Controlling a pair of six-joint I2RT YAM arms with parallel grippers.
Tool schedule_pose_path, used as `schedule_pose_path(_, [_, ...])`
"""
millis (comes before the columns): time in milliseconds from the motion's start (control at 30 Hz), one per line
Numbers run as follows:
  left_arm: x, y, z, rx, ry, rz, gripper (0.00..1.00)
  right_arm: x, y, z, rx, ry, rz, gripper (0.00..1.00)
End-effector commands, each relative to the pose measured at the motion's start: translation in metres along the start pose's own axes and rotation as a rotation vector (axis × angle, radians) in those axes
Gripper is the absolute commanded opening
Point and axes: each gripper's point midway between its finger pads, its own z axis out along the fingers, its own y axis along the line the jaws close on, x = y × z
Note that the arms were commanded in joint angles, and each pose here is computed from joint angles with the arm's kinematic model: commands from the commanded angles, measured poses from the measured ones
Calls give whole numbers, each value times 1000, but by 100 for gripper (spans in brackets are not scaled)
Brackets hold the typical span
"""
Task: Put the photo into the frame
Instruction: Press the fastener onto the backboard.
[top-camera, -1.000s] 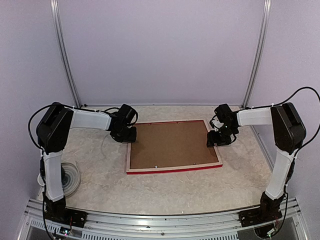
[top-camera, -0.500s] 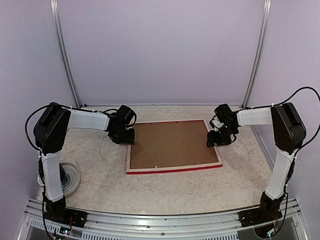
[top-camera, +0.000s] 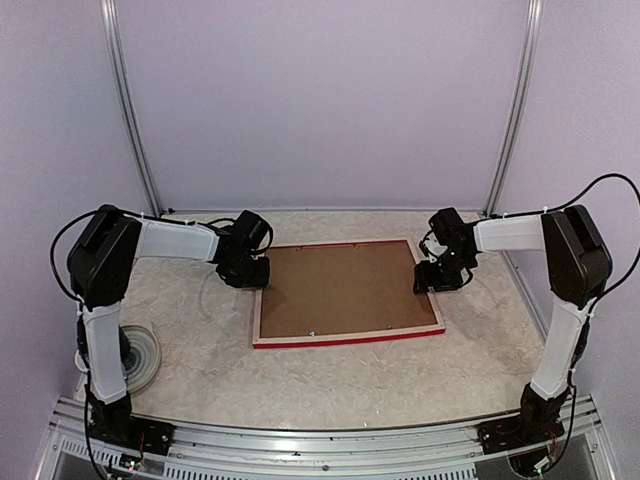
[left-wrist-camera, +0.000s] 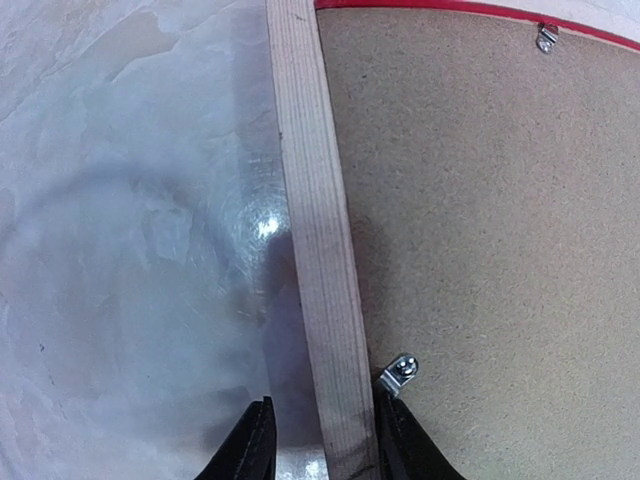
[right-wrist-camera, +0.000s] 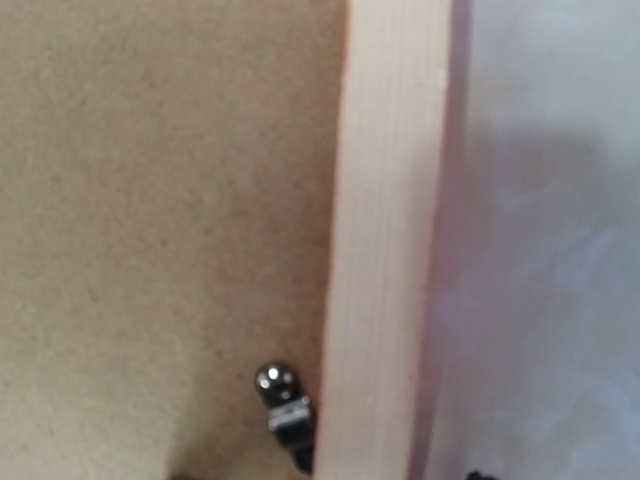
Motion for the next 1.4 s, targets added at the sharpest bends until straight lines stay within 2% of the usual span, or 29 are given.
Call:
schedule_pose_path(0, [14,16,15,-53,36,-38,36,2,3,-1,-2,0,-5,61])
schedule_pose_path(133, [11,14,18,-43,5,-87,36,3,3,0,-3,3,-6,61])
schedule_pose_path(333, [9,13,25,-45,-11,-126,25,5,3,1,-2,11,-7,61])
schedule_pose_path(533, [9,12,26,-41,-14,-141,18,6,3,2,-6,13,-8,61])
schedule_pose_path(767, [-1,11,15,-21,-50,-181,17,5,3,1,-6,10,-9,61])
schedule_pose_path(833, [-9,10,8,-16,-77,-195,21,4,3,1,-6,7,-10,61])
schedule_pose_path(1033, [-37,1,-19,41,-174,-229,55,4,3,-2,-6,1,-8,61])
schedule_pose_path(1200, [-63,-12,-58,91,-283,-228,66,2,4,-6,-6,-7,-6,61])
schedule_pose_path(1367, [-75,-29,-93,104,-355,-159,78,-1,3,-12,-1,-27,-7,65])
